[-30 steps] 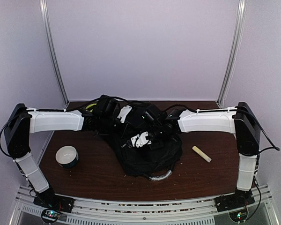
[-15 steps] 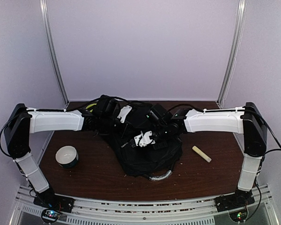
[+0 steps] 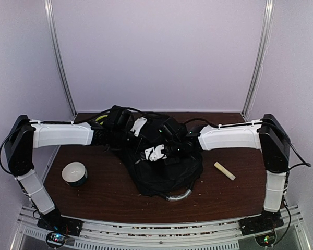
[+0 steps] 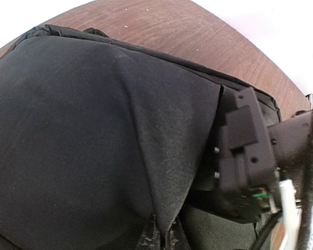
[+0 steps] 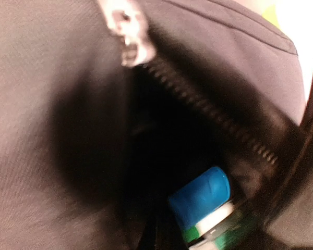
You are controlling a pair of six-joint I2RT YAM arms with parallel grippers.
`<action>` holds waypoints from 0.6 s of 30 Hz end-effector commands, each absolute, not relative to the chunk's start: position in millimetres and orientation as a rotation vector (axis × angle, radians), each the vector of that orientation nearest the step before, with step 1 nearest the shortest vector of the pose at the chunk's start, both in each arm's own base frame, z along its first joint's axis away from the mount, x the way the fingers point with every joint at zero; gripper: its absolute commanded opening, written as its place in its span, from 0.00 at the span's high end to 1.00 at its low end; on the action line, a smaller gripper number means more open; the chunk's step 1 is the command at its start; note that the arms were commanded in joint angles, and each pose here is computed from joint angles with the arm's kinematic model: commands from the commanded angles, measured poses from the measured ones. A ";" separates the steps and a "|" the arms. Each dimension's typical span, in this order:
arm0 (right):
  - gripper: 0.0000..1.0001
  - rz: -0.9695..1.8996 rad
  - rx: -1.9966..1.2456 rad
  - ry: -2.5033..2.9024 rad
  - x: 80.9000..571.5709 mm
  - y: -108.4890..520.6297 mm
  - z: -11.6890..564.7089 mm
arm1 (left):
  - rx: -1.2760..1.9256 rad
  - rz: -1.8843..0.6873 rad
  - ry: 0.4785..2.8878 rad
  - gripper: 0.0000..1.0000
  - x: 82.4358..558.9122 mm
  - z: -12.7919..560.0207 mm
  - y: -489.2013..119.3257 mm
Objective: Pack the student bag
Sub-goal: Adjust the pen in the lower front pocket of the bag.
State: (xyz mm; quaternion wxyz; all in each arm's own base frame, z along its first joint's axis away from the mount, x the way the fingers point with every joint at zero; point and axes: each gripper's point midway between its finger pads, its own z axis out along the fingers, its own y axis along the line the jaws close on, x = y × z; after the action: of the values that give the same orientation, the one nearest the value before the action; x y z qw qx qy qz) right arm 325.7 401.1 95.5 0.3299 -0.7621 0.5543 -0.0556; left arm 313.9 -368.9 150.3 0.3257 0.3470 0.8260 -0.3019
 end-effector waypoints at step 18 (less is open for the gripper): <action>1.00 -0.195 -1.643 1.453 349.9 411.0 148.0 | 0.889 -0.816 2.038 1.00 318.3 187.4 -375.0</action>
State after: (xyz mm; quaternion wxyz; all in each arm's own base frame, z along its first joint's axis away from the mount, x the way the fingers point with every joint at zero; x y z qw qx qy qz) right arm 353.4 409.2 95.5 0.4016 -0.7094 0.5672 -0.1178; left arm 320.2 -366.0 159.6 0.3436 0.3418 0.8223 -0.2981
